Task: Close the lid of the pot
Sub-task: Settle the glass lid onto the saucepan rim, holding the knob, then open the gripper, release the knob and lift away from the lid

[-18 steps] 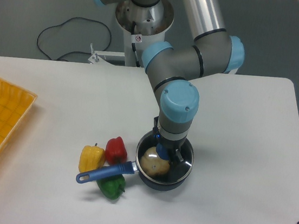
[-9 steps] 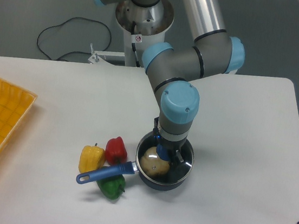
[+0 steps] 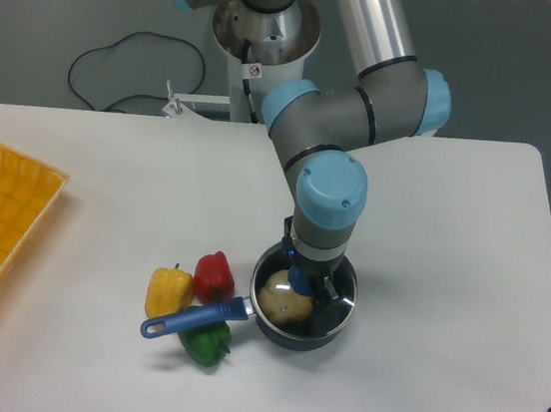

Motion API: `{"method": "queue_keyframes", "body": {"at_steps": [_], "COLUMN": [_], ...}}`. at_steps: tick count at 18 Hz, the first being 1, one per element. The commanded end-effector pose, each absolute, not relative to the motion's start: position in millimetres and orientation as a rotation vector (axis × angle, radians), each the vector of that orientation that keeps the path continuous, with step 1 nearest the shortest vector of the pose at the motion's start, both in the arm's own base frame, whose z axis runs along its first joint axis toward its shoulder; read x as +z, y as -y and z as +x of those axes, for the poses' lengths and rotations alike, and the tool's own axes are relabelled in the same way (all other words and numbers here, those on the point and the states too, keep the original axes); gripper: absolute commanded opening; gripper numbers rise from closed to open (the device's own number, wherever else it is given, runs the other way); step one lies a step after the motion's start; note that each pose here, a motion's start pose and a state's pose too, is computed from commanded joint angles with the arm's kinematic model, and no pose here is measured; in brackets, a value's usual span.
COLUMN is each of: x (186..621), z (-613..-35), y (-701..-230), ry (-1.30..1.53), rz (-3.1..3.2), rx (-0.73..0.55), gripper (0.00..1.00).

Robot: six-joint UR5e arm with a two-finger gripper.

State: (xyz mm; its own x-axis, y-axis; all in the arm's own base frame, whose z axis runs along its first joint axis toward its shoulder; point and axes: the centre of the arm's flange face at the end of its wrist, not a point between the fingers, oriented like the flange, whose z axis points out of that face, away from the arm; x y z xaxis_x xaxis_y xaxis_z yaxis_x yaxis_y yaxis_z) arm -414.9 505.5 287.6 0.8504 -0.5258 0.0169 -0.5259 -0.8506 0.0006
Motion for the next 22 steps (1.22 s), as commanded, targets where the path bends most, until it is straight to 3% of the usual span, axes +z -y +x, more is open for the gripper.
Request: {"method": "queue_keyframes", "body": {"at_steps": [2, 4, 7, 14, 22], "x": [288, 288, 288, 302, 369], "z": [-415, -415, -415, -413, -413], "y": [-505, -505, -506, -504, -473], "ry": [0.857, 0.864, 0.865, 0.869, 0.813], "rz": [3.017, 3.015, 3.016, 3.021, 3.065], "rx": [0.025, 0.025, 0.026, -0.001, -0.119], "gripper": [0.77, 0.92, 0.99, 0.99, 1.0]}}
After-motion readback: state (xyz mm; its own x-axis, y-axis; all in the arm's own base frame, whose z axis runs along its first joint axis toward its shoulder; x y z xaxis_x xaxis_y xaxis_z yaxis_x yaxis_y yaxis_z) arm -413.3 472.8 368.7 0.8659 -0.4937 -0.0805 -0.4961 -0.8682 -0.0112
